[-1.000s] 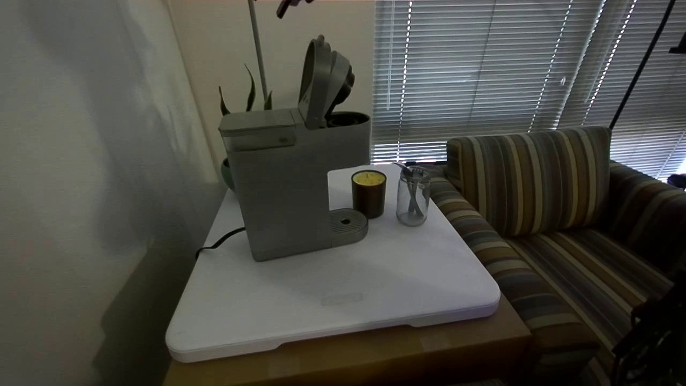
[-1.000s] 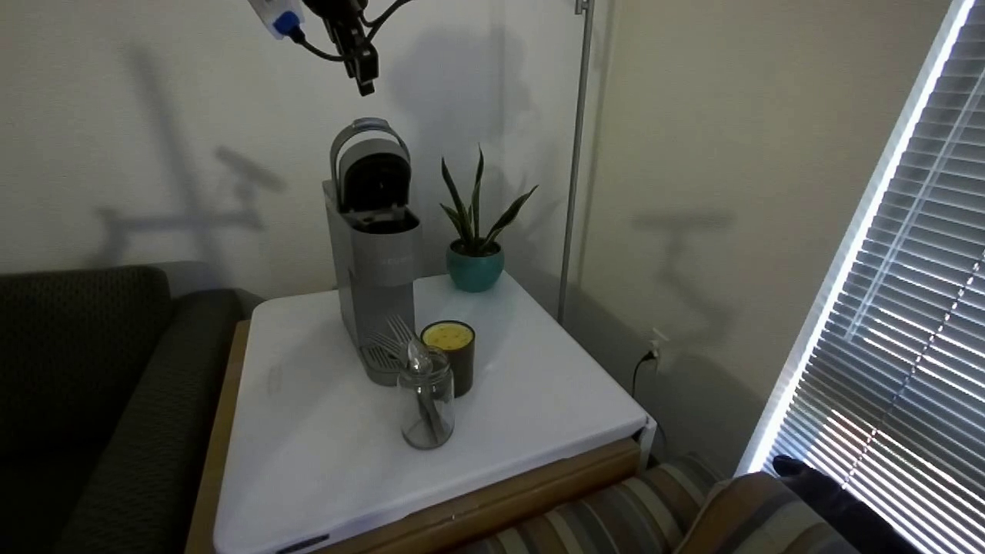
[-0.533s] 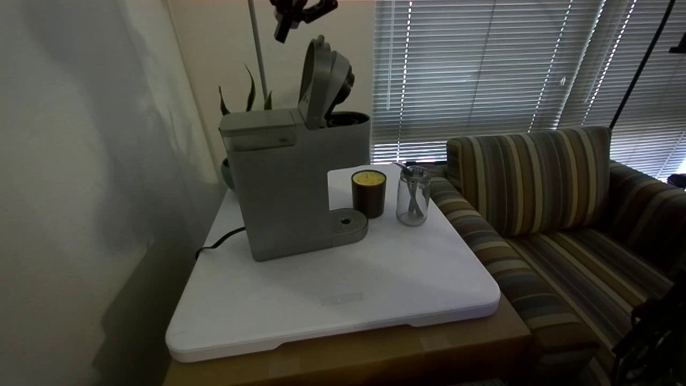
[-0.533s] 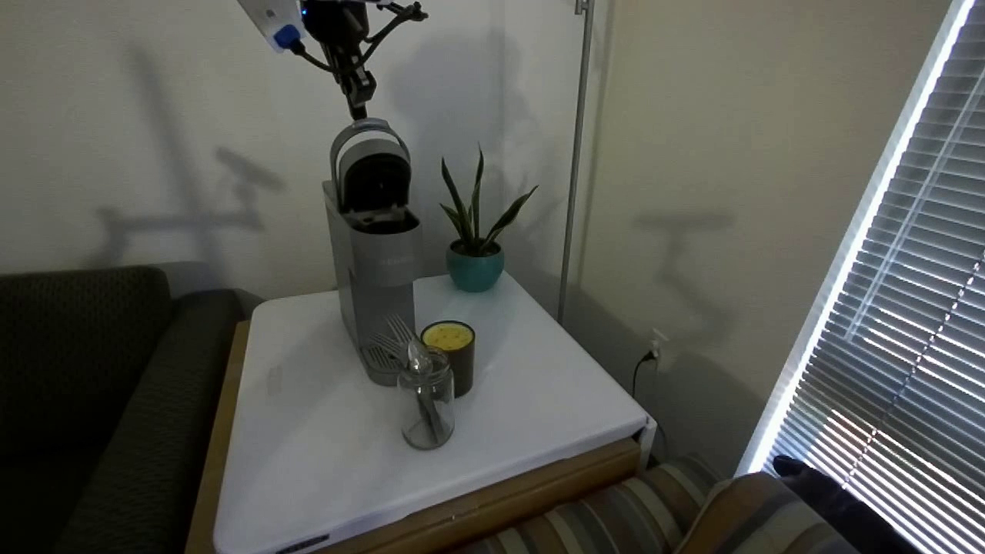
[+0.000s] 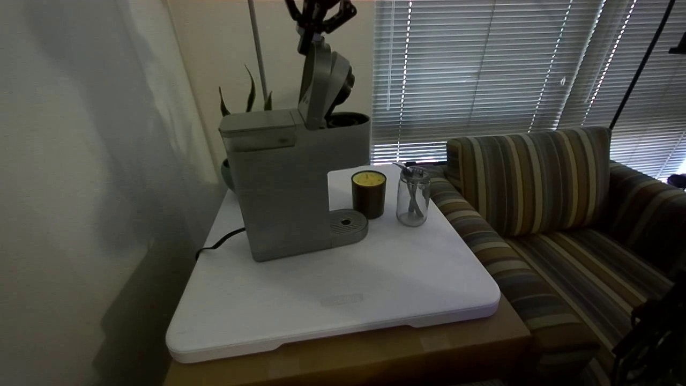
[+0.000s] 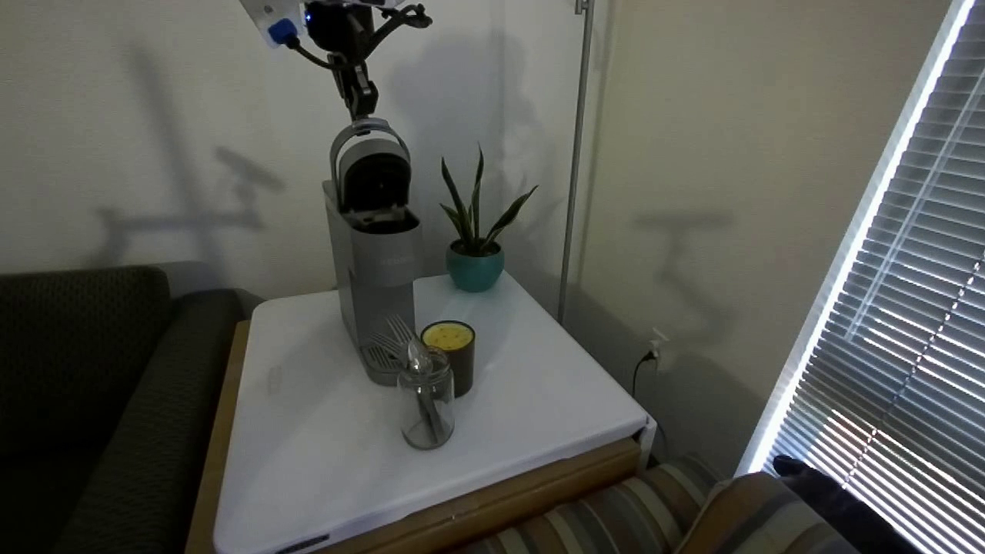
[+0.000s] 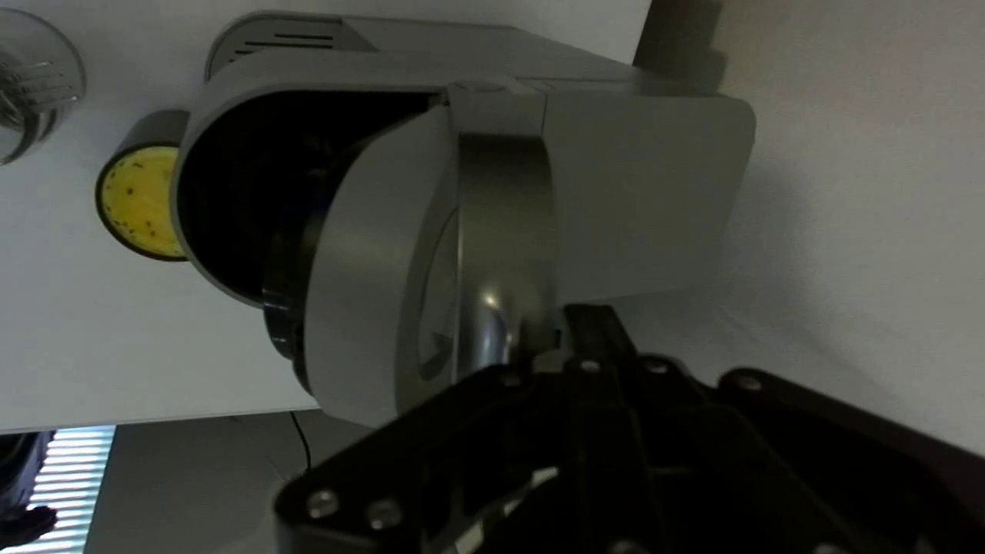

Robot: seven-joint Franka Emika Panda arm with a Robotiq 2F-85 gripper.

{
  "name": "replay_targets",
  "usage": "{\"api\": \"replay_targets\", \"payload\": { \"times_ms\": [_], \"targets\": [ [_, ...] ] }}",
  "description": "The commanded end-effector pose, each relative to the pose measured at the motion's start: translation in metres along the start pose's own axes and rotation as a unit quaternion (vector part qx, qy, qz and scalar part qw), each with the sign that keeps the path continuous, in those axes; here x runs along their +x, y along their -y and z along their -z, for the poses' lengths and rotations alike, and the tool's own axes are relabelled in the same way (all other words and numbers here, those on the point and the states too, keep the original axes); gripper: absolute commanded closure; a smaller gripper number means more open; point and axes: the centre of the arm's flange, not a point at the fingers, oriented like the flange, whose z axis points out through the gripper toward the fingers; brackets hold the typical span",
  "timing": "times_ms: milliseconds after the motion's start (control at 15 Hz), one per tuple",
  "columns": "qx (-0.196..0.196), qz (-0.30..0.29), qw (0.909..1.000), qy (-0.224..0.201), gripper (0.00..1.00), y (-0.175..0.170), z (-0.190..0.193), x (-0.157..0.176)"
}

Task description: Close the lid of the coffee machine chamber

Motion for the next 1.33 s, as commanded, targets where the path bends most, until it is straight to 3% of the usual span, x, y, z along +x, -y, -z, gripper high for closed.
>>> {"api": "replay_targets", "payload": {
  "times_ms": [0,467,800,1067,1267],
  "targets": [
    [-0.001,-0.035,0.9994,0.009,1.0,-0.021,0.004,-0.01],
    [0.024,-0.142,0.9895,0.005,1.0,-0.072,0.003,-0.033],
    [0.121,-0.21,0.97,-0.02,1.0,-0.102,-0.012,-0.046],
    [0.207,-0.232,0.9499,-0.035,1.0,-0.112,-0.031,-0.058],
    [0.248,-0.239,0.9377,-0.041,1.0,-0.118,-0.038,-0.067]
  ]
}}
